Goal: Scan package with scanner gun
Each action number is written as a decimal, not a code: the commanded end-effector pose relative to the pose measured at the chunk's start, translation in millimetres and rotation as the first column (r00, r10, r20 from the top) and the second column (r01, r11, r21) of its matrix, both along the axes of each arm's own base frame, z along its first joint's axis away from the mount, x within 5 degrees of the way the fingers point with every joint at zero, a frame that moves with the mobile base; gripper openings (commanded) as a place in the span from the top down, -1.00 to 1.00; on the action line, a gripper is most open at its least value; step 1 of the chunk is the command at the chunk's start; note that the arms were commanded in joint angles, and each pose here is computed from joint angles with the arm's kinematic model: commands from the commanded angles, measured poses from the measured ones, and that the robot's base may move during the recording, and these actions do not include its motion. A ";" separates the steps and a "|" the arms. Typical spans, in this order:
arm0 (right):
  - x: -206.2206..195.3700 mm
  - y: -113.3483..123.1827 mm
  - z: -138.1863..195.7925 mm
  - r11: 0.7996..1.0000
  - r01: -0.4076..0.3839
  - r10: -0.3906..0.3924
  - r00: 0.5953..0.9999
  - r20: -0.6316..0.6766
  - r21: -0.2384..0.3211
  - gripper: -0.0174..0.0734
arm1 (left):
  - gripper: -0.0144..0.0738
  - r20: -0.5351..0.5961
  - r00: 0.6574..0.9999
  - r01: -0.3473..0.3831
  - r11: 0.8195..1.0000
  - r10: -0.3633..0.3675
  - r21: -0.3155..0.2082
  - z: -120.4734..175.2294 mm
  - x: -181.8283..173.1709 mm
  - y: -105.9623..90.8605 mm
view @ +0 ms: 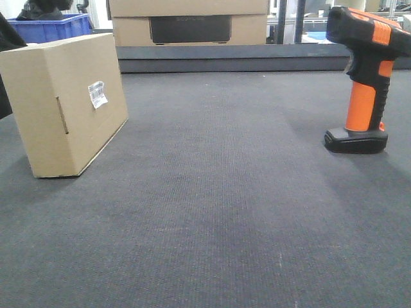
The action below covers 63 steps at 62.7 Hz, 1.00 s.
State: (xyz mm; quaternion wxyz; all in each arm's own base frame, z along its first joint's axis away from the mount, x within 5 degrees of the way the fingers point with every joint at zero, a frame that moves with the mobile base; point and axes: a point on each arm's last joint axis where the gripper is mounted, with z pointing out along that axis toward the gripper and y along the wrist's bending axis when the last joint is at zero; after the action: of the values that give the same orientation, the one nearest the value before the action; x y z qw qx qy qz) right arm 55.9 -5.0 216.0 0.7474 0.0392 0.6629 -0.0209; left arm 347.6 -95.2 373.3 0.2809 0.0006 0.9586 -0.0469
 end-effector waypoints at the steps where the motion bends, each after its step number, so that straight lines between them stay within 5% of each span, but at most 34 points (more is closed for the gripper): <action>1: -0.5 -0.1 1.9 1.000 0.004 -0.004 1.000 0.019 -0.011 0.98 | -0.22 0.013 1.000 0.000 1.000 0.000 0.016 4.3 0.2 3.0; 7: -0.5 -0.1 1.9 1.000 0.004 -0.004 1.000 0.019 -0.011 0.98 | -0.74 0.018 1.000 -0.008 0.999 0.007 0.049 3.3 1.9 6.1; 16: -0.5 -0.1 1.5 1.000 0.004 -0.003 1.000 0.015 -0.011 0.98 | -0.52 -0.057 0.998 -0.033 0.998 0.036 0.058 -14.7 12.3 12.5; 50: -0.2 0.0 -0.3 1.000 0.002 -0.002 1.000 -0.005 -0.009 0.98 | -0.49 -0.193 0.981 0.010 0.998 0.001 0.056 -63.4 36.8 5.6; 56: -0.2 0.0 -0.3 1.000 0.002 -0.002 1.000 -0.005 -0.009 0.98 | -0.30 -0.197 0.980 0.010 0.998 0.001 0.057 -63.5 36.5 5.7; 63: -0.3 0.0 -0.3 1.000 0.001 -0.001 1.000 -0.003 0.004 0.98 | 0.41 -0.206 0.979 0.010 0.998 0.002 0.057 -63.8 35.7 5.7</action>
State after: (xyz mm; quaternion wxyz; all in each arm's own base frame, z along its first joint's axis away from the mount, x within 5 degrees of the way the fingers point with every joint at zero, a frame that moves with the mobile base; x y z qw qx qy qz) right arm 56.1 -4.9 214.4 0.7419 0.0390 0.6691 -0.0203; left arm 385.0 -89.1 307.4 0.1825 0.0081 0.9830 -0.0154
